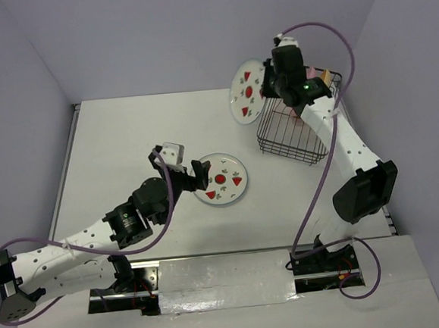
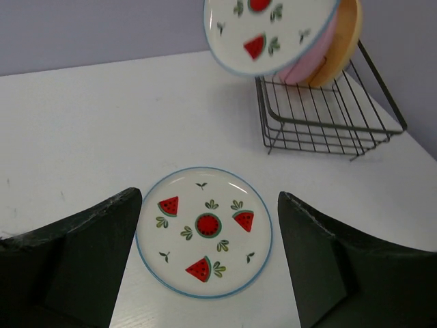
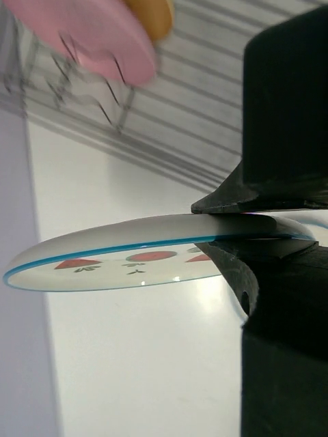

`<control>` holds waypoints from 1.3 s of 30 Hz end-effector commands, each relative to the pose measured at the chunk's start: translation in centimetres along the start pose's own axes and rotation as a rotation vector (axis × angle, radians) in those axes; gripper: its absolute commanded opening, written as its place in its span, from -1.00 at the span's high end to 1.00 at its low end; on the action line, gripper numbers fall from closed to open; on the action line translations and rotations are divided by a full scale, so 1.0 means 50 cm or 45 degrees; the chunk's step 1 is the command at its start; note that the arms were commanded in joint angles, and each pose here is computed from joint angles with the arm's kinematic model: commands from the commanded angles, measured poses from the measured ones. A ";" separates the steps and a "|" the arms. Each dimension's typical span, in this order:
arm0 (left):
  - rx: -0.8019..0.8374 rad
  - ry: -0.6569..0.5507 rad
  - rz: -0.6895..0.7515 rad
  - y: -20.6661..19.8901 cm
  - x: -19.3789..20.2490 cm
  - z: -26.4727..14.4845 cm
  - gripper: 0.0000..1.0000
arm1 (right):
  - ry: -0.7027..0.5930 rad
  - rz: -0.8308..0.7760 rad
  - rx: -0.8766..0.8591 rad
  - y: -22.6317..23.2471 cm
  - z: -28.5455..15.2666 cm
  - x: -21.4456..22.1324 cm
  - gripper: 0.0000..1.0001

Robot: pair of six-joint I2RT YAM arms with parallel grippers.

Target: Unload the plates from the dish rack

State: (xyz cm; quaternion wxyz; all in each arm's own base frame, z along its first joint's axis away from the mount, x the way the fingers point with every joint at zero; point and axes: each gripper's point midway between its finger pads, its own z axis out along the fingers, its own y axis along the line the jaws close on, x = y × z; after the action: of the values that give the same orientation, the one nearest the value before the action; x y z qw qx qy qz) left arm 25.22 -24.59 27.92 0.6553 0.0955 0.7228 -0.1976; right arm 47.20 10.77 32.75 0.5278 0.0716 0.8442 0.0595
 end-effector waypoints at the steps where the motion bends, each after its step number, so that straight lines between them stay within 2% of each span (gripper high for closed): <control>1: -0.191 -0.073 -0.112 0.053 -0.034 -0.015 -0.86 | -0.156 0.084 -0.342 0.136 -0.089 -0.042 1.00; 4: -0.320 -0.097 -0.131 0.089 -0.043 -0.026 -0.86 | -0.098 0.150 -0.535 0.189 -0.120 0.016 1.00; 5: -0.344 -0.105 -0.136 0.098 -0.043 -0.030 -0.85 | -0.039 0.154 -0.541 0.192 -0.112 0.064 1.00; 13: -0.346 -0.136 -0.165 0.107 -0.051 -0.041 -0.85 | 0.085 0.192 -0.700 0.272 -0.132 0.199 1.00; 22: -0.362 -0.112 -0.131 0.102 -0.041 -0.028 -0.85 | 0.205 0.228 -0.702 0.271 -0.106 0.327 1.00; 34: -0.356 -0.113 -0.130 0.101 -0.041 -0.028 -0.85 | 0.280 0.269 -0.670 0.241 -0.103 0.421 1.00; 37: -0.352 -0.114 -0.133 0.099 -0.041 -0.027 -0.85 | 0.293 0.268 -0.629 0.230 -0.100 0.440 0.84; 39: -0.354 -0.112 -0.130 0.099 -0.040 -0.027 -0.85 | 0.297 0.261 -0.585 0.217 -0.092 0.449 0.64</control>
State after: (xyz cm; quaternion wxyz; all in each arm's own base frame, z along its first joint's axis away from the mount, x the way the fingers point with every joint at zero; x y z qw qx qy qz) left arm 26.20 -19.29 27.76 0.6718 -0.0237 0.7308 -0.1182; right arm 32.71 24.45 12.48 0.3587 0.0219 0.8921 0.2738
